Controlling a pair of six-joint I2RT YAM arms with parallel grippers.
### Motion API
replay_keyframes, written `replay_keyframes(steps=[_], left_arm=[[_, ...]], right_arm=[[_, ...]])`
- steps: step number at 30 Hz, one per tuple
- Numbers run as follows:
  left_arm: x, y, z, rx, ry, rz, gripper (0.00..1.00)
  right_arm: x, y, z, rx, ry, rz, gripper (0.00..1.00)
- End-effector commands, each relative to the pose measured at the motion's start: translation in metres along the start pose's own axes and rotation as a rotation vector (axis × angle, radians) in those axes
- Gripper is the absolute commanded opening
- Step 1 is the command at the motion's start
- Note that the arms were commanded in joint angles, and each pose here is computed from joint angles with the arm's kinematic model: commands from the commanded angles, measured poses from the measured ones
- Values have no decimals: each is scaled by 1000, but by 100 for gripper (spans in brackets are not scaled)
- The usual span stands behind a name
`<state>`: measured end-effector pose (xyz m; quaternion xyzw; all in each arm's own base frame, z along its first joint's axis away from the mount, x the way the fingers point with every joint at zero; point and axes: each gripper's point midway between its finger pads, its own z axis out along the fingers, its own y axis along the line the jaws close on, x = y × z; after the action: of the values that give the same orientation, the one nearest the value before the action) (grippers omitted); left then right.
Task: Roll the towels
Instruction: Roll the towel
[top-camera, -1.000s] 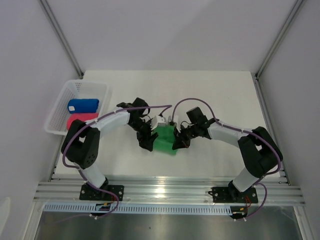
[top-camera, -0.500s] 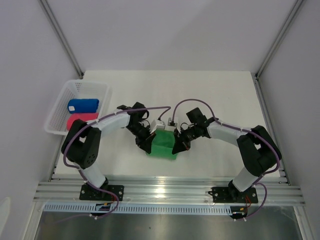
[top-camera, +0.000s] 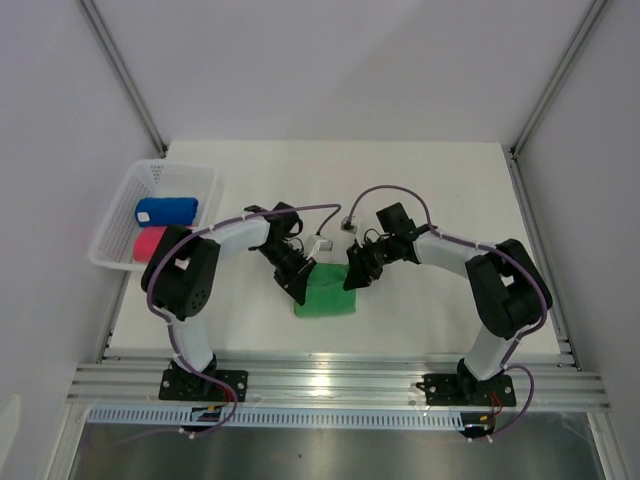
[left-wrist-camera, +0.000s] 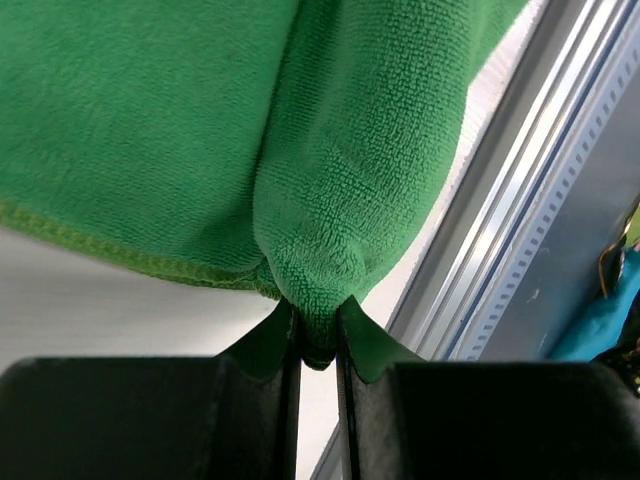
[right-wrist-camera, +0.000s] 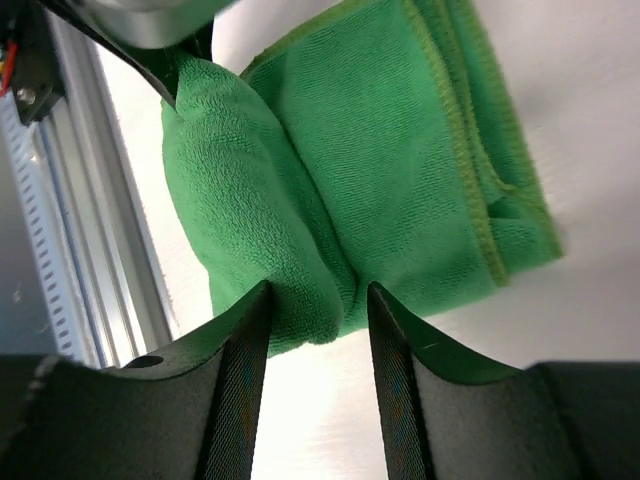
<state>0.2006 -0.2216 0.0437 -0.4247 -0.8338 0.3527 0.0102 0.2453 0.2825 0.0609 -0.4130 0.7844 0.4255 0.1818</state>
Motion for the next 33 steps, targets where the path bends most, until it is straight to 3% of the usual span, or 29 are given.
replay_keyframes(steps=[1,9,14,15,18,22,33], left_arm=[[-15,15,-6,-66,-34,-45,9],[-24,24,-8,-103,-37,-68,14],[-29,26,-9,-112,-42,-75,18],[-29,27,-9,-114,-40,-82,19],[-30,29,-8,-118,-38,-91,21],[-28,29,-7,-113,-31,-107,24],[-40,42,-14,-183,-25,-97,35]], right_arm=[[-37,-9,-20,139,-86,-90,46],[-53,2,-65,322,-142,-306,45],[-55,41,-34,246,-209,-485,34],[-70,55,-26,219,-280,-548,31],[-77,72,-12,160,-381,-554,20],[-69,59,9,183,-352,-505,13],[-32,11,33,287,-210,-373,6]])
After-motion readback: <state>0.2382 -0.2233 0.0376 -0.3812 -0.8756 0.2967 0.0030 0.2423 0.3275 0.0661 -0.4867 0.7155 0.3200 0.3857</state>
